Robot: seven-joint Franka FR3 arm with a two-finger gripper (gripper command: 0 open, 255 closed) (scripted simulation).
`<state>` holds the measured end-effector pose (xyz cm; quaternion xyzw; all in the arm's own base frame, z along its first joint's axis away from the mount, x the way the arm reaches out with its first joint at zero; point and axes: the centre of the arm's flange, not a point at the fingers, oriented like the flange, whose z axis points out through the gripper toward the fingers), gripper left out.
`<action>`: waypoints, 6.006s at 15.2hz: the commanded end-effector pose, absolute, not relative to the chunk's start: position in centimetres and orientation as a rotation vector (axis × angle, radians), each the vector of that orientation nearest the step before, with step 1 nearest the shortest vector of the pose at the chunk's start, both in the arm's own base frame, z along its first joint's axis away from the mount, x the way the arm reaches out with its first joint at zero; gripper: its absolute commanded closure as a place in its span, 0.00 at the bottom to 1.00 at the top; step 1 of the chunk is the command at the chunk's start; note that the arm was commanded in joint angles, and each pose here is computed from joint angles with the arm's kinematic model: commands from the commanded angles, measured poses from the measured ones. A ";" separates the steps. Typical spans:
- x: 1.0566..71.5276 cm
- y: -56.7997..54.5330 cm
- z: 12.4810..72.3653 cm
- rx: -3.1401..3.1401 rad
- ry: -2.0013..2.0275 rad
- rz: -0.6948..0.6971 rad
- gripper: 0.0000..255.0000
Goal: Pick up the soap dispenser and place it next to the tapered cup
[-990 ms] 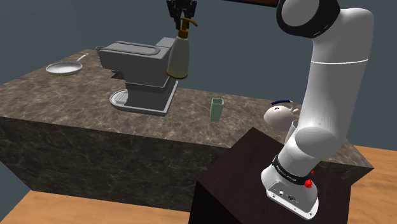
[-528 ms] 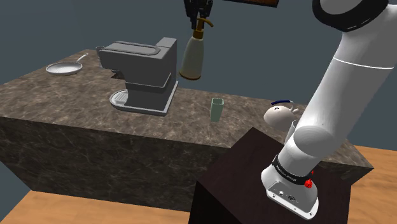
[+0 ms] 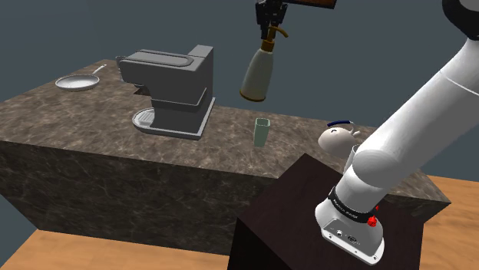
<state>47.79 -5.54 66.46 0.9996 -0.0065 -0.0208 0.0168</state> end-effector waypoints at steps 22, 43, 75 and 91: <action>21.6 -21.1 66.3 3.108 -0.018 -0.064 1.00; -2.1 -35.4 66.3 3.108 -0.018 -0.064 1.00; -11.7 -41.2 54.2 3.108 -0.018 -0.064 1.00; -11.7 -41.2 45.8 3.108 -0.018 -0.064 1.00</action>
